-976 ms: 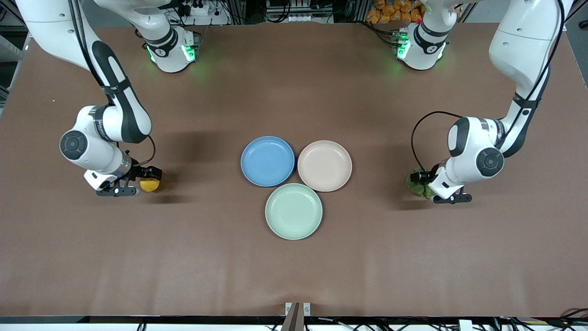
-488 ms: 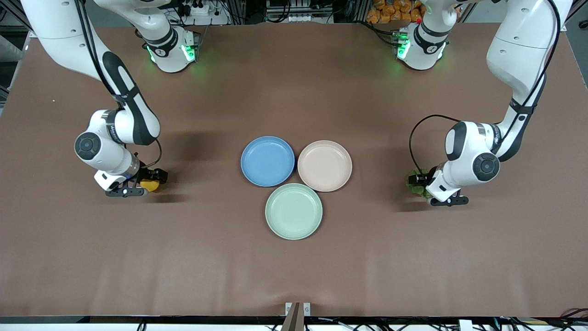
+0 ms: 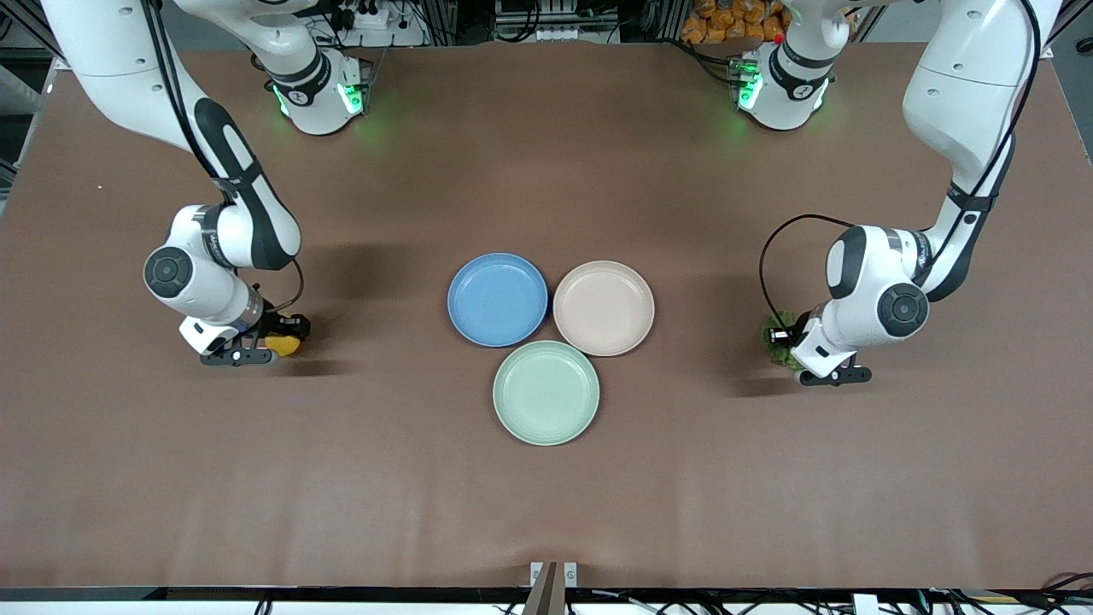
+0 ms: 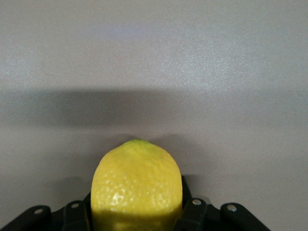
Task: Place lemon and lettuce in plates
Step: 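Lift the lemon with the right gripper while the left gripper lifts the lettuce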
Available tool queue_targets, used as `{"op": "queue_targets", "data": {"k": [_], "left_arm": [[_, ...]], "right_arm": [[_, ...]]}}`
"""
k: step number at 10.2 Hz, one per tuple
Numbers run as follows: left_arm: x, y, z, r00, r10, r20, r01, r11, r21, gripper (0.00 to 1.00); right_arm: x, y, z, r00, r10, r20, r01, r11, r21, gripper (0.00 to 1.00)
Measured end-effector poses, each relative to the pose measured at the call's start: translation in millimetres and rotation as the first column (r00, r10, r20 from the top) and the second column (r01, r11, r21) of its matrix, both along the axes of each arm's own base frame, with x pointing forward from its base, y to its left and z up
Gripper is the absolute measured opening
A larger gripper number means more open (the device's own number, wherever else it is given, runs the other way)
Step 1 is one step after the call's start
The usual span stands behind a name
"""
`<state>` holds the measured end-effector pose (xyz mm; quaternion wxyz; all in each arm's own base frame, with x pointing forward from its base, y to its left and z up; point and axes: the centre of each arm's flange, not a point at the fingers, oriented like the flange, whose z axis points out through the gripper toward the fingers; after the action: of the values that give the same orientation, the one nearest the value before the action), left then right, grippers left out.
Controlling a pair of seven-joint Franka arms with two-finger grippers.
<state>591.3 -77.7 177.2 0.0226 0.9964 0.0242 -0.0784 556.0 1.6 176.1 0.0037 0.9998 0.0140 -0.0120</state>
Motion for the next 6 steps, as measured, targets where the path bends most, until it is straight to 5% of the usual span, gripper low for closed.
{"op": "queue_targets", "data": {"k": [6], "left_arm": [[6.8, -15.8, 11.3, 1.0, 0.01, -0.016, -0.01, 1.0, 0.01, 0.04]], "right_arm": [[17.8, 39.8, 49.7, 0.997, 0.054, -0.049, -0.053, 0.998, 0.022, 0.6]]}}
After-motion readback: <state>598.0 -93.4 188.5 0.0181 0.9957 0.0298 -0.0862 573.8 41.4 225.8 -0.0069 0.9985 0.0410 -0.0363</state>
